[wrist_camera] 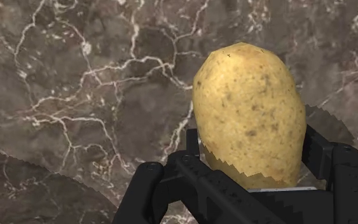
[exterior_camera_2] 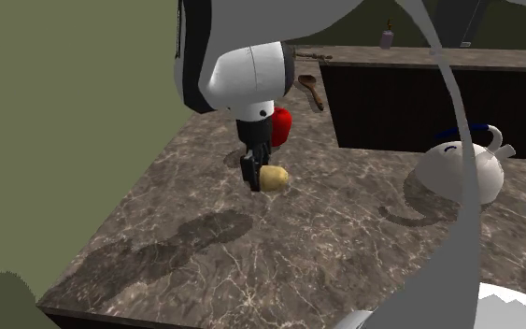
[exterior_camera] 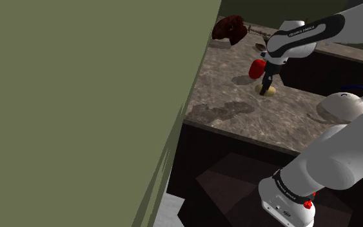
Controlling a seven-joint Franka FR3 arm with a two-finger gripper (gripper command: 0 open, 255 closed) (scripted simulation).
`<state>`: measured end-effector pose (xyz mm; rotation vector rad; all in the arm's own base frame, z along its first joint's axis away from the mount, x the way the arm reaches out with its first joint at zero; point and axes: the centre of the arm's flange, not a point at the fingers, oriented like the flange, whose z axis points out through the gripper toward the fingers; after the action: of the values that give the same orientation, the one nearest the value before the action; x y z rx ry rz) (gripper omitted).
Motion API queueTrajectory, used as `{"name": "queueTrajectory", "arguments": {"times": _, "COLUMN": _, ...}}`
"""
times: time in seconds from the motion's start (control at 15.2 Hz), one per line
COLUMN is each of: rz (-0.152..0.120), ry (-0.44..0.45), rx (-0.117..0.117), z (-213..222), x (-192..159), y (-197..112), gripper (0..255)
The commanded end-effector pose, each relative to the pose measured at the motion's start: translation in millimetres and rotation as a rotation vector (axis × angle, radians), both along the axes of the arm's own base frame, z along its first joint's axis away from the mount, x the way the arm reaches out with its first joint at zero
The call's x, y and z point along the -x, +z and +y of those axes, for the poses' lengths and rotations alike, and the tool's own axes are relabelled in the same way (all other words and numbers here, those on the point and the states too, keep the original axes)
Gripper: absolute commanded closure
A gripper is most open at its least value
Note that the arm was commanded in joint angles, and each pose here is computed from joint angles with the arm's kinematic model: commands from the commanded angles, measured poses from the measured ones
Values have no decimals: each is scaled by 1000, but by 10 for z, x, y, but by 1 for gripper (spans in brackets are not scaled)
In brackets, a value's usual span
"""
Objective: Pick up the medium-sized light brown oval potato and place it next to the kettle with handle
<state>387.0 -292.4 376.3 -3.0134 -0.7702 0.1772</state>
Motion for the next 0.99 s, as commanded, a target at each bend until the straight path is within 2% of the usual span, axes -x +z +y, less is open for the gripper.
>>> {"name": "queueTrajectory", "arguments": {"times": 0.0, "rz": 0, "ry": 0, "rx": 0, "z": 5, "x": 5, "y": 110, "gripper": 255}}
{"name": "queueTrajectory", "arguments": {"times": 0.92, "rz": 0, "ry": 0, "rx": 0, "z": 5, "x": 5, "y": 849, "gripper": 255}}
